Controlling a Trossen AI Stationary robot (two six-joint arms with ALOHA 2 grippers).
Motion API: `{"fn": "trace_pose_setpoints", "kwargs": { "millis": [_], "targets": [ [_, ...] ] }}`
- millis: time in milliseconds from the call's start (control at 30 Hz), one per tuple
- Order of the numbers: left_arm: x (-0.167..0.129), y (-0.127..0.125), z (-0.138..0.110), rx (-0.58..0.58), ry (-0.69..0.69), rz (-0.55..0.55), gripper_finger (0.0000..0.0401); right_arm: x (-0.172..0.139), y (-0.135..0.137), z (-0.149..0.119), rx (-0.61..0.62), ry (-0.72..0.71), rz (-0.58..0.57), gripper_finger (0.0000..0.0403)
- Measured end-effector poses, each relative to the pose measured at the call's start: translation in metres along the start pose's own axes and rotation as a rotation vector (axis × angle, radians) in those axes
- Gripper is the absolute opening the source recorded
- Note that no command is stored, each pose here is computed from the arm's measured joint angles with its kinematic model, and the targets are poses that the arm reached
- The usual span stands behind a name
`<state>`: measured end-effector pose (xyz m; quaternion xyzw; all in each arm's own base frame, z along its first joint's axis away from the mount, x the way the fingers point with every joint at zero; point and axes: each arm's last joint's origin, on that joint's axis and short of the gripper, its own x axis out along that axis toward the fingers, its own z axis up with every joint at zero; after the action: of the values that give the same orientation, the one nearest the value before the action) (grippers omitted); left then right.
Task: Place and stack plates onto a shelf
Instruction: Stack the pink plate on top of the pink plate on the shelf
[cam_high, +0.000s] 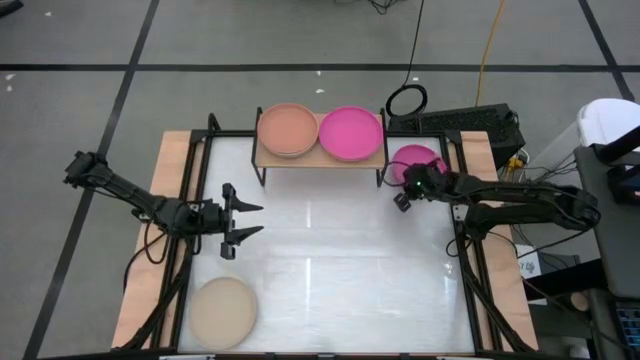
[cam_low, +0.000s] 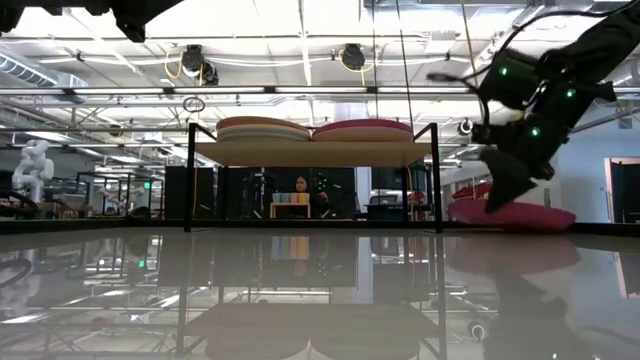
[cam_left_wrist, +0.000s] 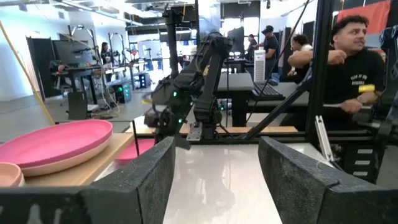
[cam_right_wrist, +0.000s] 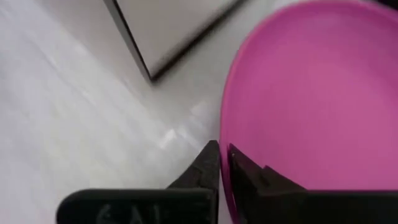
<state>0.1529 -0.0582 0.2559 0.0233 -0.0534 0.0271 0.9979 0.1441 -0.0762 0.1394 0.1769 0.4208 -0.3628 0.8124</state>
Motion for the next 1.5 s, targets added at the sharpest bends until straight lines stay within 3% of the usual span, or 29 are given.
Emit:
{"fn": "trace_pose_setpoints", "kwargs": {
  "millis": [433, 900, 1167, 1500],
  "targets": [
    [0.000, 0.000, 0.000, -0.030, 0.000, 0.000, 0.0234, -0.047, -0.002, 0.030, 0.176, -0.457, 0.175, 0.0000],
    [0.000, 0.000, 0.000, -0.029, 0.000, 0.000, 0.0234, -0.085, -0.004, 0.060, 0.252, -0.930, 0.221, 0.0000],
    [0.000, 0.000, 0.000, 0.033, 0.000, 0.001, 0.0234, -0.102, 0.000, 0.075, 0.168, -1.021, 0.286, 0.0000],
    [0.000, 0.000, 0.000, 0.033, 0.000, 0.001, 0.0234, -0.138, 0.021, 0.120, 0.040, -1.083, 0.318, 0.0000]
  ]
}}
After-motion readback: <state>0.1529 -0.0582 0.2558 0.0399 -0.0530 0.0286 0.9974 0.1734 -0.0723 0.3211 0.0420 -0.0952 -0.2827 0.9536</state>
